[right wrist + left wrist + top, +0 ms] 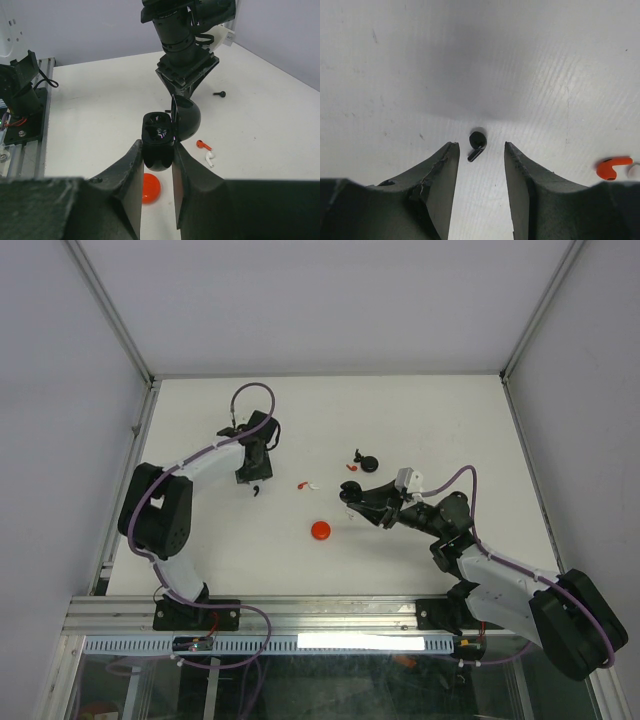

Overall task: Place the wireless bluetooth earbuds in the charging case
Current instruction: Pick up the earbud from the center of the board.

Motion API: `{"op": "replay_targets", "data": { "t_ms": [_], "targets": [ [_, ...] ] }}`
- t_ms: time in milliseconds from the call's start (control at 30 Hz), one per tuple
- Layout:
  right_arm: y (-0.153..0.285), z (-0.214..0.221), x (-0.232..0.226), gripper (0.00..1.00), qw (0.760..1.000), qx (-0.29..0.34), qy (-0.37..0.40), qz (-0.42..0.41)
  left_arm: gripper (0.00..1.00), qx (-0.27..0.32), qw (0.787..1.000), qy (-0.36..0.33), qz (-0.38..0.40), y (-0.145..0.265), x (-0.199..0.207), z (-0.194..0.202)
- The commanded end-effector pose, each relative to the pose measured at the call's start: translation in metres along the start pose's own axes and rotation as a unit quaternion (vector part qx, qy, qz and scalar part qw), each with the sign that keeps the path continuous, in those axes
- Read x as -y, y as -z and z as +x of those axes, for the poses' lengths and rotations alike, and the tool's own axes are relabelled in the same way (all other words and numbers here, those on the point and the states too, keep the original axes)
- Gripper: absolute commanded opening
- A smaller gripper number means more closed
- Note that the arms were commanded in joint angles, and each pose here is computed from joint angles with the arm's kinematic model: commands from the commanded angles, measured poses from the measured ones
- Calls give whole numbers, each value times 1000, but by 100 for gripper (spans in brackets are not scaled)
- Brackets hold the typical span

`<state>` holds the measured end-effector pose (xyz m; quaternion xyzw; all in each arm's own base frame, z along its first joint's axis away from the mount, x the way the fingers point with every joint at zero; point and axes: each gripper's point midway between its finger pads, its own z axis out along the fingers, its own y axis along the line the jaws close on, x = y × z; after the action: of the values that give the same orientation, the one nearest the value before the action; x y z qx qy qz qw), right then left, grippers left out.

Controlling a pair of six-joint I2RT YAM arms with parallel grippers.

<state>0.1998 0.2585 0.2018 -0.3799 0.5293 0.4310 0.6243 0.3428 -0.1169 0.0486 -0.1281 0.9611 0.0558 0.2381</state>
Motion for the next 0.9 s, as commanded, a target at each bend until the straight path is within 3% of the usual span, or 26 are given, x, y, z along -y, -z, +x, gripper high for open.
{"op": "replay_targets", "data": {
  "t_ms": [0,567,867],
  "targets": [
    [-4,-22,-1,0,999,29,30,-7,42,-5,999,-36,22,-3,9,-15],
    [-3,-24,-2,0,999,30,33,-10,30,-58,997,-50,1,-22,4,-2],
    [-3,-24,-3,0,999,30,32,-10,30,-82,996,-43,11,-22,3,7]
  ]
}}
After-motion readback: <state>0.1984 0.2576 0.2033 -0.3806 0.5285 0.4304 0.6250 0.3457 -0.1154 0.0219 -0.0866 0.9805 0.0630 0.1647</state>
